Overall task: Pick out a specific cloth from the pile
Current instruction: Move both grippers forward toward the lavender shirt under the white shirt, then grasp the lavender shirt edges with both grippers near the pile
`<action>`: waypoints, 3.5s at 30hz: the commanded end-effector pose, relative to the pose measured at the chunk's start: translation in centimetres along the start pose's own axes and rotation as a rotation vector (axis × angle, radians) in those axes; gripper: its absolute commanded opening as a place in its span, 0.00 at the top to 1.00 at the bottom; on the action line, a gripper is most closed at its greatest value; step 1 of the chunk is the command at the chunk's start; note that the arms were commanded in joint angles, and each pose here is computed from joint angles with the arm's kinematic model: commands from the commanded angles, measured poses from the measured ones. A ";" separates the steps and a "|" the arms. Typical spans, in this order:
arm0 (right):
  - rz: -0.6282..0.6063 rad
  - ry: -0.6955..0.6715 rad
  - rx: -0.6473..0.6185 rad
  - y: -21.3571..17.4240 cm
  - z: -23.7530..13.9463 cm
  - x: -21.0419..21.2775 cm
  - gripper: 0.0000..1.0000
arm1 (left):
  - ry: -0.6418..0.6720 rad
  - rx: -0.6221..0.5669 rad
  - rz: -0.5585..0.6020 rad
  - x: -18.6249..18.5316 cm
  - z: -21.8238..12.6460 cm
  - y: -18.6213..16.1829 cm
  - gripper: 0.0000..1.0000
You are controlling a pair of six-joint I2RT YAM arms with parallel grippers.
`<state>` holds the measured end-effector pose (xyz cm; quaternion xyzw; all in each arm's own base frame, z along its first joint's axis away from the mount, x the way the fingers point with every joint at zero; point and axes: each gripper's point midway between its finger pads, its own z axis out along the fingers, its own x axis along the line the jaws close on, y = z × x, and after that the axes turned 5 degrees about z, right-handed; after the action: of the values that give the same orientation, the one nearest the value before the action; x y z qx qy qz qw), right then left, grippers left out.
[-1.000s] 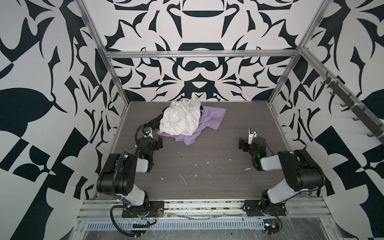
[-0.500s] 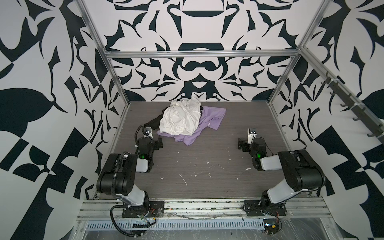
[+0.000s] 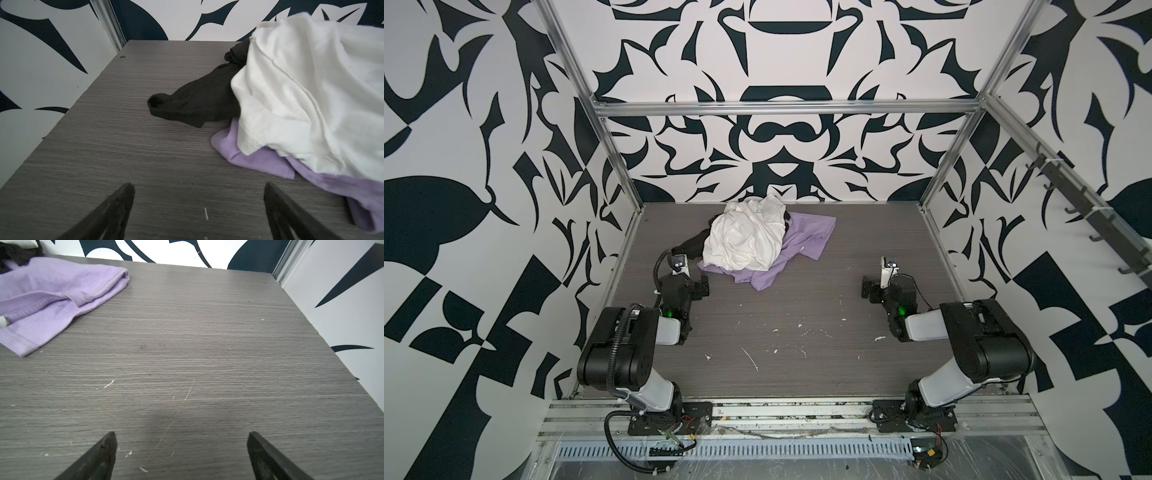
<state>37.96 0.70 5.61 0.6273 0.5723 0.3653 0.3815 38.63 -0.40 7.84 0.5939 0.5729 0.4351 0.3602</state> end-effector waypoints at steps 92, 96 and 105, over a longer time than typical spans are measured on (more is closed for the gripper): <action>1.048 0.501 0.536 2.9 8.7 31.5 0.66 | -0.616 0.543 -0.303 -20.5 -4.9 4.4 0.10; 1.048 0.526 0.533 3.5 8.6 31.8 0.75 | -0.641 0.542 -0.303 -21.0 -4.9 5.3 0.10; 1.033 0.619 0.507 6.0 7.6 32.7 0.96 | -0.670 0.523 -0.310 -21.6 -4.9 7.1 0.10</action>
<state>48.83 31.41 3.80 0.7957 0.3424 0.4699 -0.1698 37.55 -22.48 13.77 0.6767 0.5985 0.0098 0.4287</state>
